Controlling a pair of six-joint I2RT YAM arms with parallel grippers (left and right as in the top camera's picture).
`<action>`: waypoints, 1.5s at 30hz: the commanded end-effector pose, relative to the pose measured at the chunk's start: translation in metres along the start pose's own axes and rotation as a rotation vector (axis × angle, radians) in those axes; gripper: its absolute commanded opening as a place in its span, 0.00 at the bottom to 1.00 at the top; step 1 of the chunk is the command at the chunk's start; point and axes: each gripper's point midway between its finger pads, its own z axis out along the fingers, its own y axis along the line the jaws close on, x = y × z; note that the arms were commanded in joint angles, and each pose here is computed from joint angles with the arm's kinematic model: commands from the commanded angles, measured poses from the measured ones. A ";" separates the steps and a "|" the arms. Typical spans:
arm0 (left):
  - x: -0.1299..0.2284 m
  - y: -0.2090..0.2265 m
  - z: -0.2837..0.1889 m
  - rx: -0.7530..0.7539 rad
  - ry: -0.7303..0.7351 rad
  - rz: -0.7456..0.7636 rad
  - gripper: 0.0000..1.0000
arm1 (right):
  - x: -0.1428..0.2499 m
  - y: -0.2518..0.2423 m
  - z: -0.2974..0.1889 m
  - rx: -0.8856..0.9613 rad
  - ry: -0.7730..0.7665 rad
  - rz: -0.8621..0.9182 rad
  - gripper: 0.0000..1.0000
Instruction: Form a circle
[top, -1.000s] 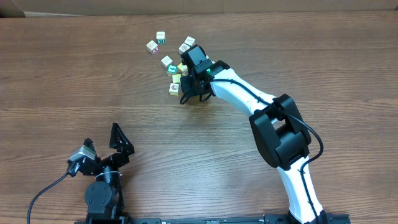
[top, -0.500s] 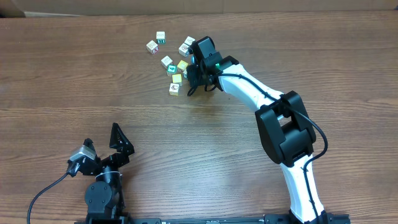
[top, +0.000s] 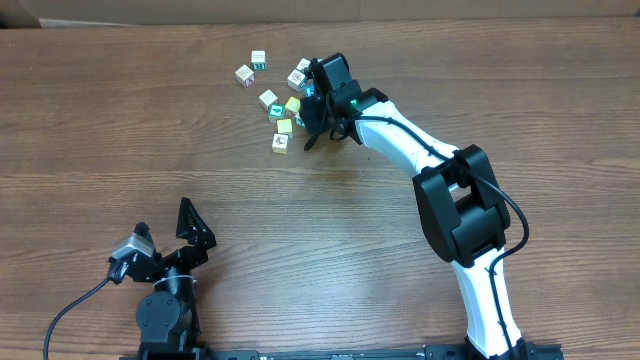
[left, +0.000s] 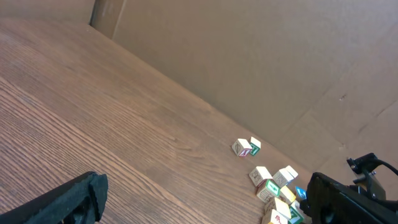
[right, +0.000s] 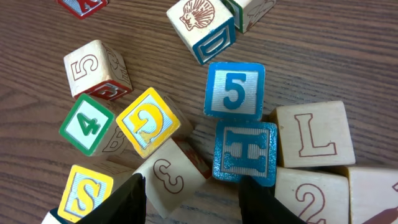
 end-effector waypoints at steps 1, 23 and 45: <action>-0.001 0.001 0.000 -0.005 -0.011 0.010 1.00 | 0.004 0.004 0.005 -0.002 0.004 0.056 0.46; -0.001 0.001 0.000 -0.005 -0.011 0.010 1.00 | 0.012 0.005 0.025 0.048 -0.017 0.116 0.44; -0.001 0.001 0.000 -0.005 -0.011 0.010 1.00 | 0.014 0.005 0.027 0.048 -0.015 0.116 0.32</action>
